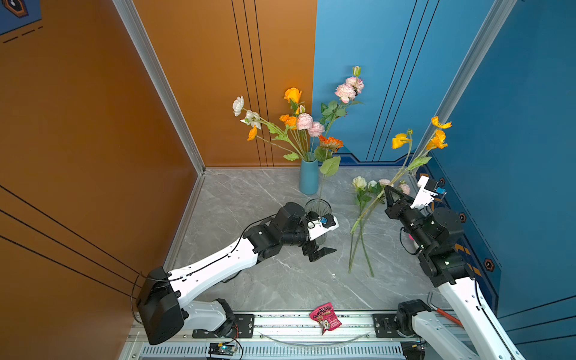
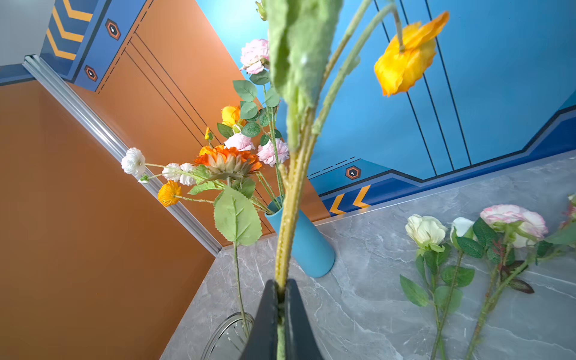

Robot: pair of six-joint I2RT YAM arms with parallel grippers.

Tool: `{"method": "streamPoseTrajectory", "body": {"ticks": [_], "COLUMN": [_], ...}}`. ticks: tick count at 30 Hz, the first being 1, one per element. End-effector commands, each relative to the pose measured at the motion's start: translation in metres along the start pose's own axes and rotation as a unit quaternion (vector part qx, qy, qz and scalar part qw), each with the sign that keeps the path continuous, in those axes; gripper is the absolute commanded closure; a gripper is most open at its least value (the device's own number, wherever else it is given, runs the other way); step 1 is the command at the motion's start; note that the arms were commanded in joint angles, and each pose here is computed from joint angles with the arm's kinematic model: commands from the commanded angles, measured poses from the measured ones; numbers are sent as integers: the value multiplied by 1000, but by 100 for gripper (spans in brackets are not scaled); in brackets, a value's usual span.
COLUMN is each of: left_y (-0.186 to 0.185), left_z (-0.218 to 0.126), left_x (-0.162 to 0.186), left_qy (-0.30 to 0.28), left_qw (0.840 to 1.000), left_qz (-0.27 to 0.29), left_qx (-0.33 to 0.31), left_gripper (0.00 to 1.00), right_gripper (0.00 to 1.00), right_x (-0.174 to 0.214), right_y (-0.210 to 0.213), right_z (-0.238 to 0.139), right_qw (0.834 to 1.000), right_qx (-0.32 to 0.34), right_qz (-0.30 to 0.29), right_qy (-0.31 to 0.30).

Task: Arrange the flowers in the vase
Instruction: 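Lift the yellow poppies upright with the right gripper toward the glass vase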

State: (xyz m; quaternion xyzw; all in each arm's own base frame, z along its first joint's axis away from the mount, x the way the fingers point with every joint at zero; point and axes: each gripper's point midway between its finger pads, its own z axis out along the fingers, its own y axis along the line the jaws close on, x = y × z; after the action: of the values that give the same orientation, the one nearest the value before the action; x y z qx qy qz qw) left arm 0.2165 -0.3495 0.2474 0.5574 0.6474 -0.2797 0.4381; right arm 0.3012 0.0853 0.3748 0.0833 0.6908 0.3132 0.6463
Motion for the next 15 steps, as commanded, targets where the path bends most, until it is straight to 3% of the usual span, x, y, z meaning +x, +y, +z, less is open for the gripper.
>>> {"method": "streamPoseTrajectory", "body": {"ticks": [1,7,9,10,15], "left_y": [-1,21,34,37,67], "left_z": [-18,-47,-60,-61,-92], "left_x": [-11,-18,-33,-24,-32], "left_qy": [-7,-42,-78,-75,-131], "left_qw": [1000,999,996,996,986], "left_qz": [21,18,22,14,-3], "left_qx": [-3,-30,-48,-51,-99], "left_gripper": [2,2,2,2,2], "right_gripper": [100,100,100,100,100], "right_x": [-24,-46,-54,-57,-65], "right_y": [21,69,87,94,117], "right_z": [-6,2,3,4,8], "right_qw": [999,994,990,989,981], "right_qx": [-8,-61,-78,-82,-63], "right_qz": [-33,-72,-87,-95,-116], "right_qy": [-35,-54,-75,-84,-140]}}
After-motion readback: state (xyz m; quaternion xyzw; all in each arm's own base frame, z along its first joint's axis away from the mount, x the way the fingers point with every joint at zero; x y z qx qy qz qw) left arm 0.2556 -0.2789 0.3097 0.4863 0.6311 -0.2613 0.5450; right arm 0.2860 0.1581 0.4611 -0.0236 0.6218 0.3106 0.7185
